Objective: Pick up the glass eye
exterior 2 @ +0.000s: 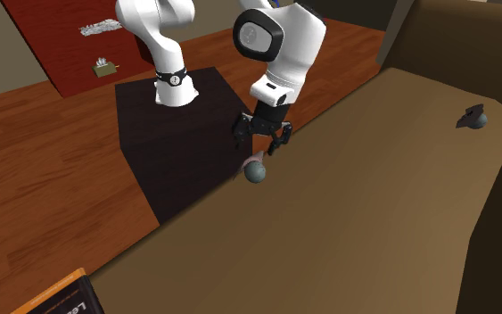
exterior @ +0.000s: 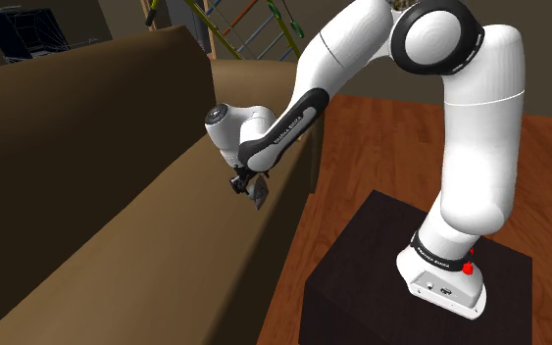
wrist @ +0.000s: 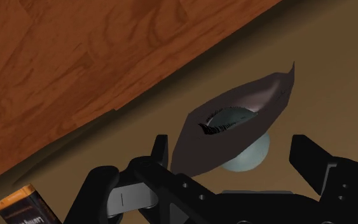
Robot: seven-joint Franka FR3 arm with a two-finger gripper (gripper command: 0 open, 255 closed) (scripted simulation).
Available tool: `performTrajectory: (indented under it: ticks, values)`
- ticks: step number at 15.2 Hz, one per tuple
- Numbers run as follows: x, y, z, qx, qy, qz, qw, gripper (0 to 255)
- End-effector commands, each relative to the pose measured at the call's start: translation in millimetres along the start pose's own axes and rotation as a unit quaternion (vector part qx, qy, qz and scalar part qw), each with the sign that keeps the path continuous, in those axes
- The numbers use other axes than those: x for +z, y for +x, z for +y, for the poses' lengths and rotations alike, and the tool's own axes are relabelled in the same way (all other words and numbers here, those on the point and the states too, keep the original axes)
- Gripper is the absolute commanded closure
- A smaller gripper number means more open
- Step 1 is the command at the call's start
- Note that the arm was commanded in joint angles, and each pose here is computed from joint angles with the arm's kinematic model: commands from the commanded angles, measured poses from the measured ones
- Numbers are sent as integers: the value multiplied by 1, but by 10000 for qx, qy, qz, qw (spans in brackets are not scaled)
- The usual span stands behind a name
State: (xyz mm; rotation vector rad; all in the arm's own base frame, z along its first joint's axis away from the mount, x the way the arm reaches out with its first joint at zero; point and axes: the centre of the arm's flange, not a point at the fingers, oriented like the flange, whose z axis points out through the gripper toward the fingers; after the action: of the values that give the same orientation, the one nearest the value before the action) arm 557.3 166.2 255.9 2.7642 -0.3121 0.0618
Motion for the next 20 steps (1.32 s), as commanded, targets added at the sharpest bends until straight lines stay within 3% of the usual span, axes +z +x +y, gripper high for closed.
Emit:
performTrajectory:
  ticks: [1,7,8,17,20]
  values:
    - [10,0,-4,11,-13,6,10000,0]
    - [33,-2,-12,11,-13,6,10000,0]
    - [33,-2,-12,11,-13,6,10000,255]
    - [33,-2,-12,11,-13,6,10000,255]
    - [18,-1,-7,11,-13,6,10000,255]
